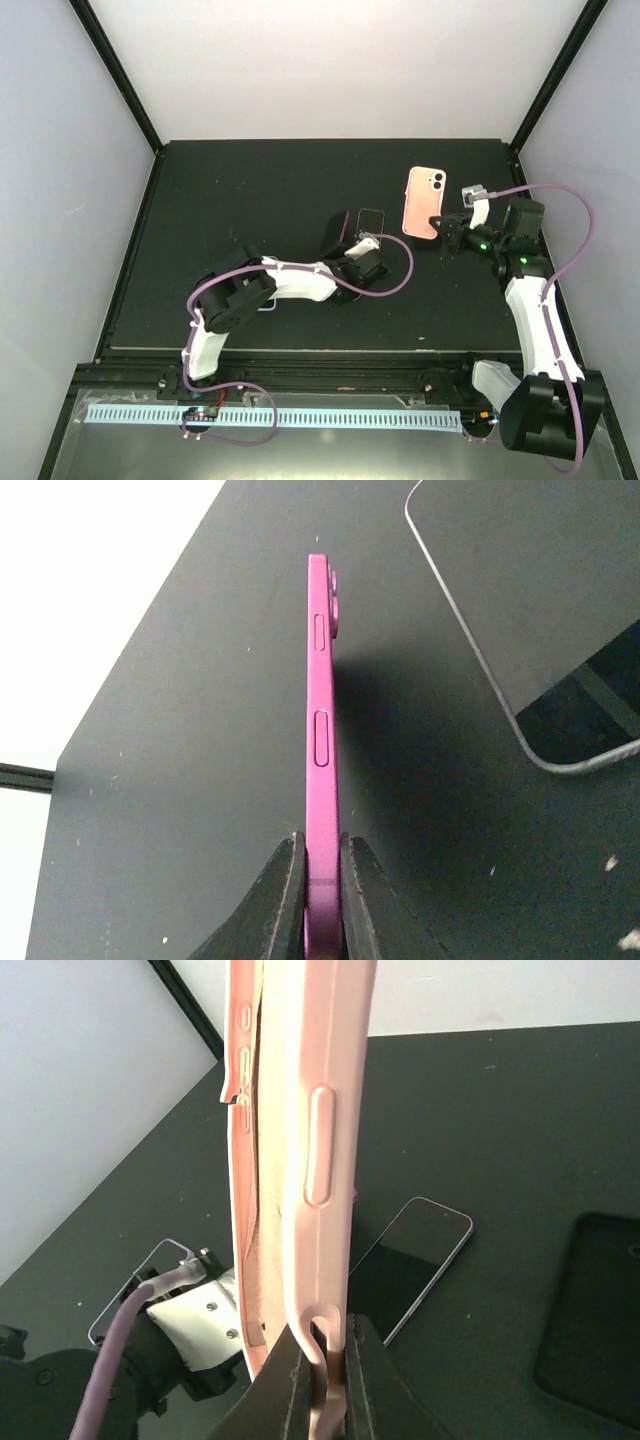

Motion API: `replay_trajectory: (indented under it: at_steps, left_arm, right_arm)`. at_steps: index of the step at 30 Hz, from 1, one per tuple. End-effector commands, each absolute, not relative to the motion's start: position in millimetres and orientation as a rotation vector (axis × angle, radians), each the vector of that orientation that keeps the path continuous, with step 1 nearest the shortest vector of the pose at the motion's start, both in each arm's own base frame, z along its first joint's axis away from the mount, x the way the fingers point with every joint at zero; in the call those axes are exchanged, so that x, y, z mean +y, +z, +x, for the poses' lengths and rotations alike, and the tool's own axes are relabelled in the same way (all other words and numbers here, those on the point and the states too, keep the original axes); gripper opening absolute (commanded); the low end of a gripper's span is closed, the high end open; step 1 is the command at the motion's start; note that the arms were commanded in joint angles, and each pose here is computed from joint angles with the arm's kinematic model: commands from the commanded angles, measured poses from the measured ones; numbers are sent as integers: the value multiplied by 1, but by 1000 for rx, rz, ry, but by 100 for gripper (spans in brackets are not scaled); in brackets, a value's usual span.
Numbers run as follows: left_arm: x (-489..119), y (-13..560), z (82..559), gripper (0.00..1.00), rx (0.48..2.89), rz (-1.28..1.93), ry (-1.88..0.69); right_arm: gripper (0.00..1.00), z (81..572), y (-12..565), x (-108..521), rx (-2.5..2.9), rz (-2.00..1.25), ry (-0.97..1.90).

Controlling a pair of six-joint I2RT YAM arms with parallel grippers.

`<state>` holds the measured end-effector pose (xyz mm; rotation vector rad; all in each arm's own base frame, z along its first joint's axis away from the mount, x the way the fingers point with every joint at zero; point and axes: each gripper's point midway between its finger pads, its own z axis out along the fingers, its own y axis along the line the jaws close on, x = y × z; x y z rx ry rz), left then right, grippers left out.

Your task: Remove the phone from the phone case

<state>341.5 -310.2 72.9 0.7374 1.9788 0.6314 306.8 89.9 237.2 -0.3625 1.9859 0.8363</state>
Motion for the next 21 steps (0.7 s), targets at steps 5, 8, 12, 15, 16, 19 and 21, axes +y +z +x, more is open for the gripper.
replay_trajectory:
  at_steps: [5, 8, 12, 15, 16, 19, 21]
  left_arm:
    - [-327, 56, 350, 15, 2002, 790, 640]
    - [-333, 48, 351, 16, 2013, 805, 631]
    - [-339, 42, 352, 16, 2031, 812, 597]
    - [-342, 40, 352, 17, 2043, 810, 572]
    - [-343, 39, 351, 20, 2047, 808, 563]
    - [-345, 41, 351, 34, 2064, 792, 530]
    - [-345, 42, 351, 41, 2069, 788, 519]
  right_arm:
    - [1, 310, 249, 85, 1923, -389, 753]
    - [1, 310, 249, 84, 1925, -386, 754]
    - [1, 312, 247, 84, 1929, -381, 751]
    - [1, 312, 246, 83, 1933, -377, 749]
    - [1, 312, 246, 83, 1933, -377, 748]
    - [1, 312, 246, 83, 1935, -374, 746]
    - [1, 313, 245, 82, 1935, -373, 743]
